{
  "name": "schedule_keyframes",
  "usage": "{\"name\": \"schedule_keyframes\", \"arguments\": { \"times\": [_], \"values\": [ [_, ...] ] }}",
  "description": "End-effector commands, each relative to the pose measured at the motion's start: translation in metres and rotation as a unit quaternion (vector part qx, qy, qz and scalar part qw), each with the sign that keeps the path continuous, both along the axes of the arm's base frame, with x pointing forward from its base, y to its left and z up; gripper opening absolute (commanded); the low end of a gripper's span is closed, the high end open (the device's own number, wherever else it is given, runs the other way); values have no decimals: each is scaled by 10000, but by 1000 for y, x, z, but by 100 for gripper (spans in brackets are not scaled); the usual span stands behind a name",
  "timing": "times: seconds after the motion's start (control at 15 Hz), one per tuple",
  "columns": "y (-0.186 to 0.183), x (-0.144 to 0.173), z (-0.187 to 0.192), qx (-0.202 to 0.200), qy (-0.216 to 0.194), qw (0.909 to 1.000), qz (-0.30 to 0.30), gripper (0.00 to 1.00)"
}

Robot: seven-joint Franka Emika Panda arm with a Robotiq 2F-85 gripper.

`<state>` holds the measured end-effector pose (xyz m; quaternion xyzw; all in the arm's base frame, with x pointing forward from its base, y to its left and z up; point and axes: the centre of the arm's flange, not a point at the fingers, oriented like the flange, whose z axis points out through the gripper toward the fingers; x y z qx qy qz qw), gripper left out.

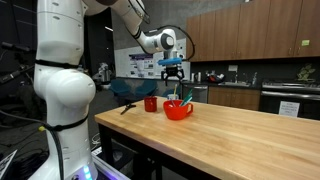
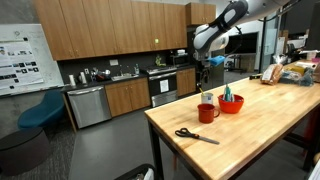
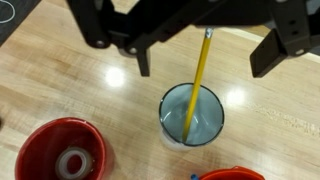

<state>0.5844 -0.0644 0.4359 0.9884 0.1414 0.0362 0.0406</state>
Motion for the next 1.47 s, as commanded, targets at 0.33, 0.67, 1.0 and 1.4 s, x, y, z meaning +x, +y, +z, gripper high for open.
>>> {"name": "schedule_keyframes", "arguments": {
  "times": [0.33, 0.67, 1.0, 1.4],
  "values": [
    [6, 49, -8, -586, 568, 9967, -54, 100],
    [10, 65, -15, -658, 670, 9956, -81, 100],
    [9, 74, -22, -686, 751, 9947, -171, 68],
    [5, 70, -23, -670, 880, 9934, -300, 21]
  ]
}}
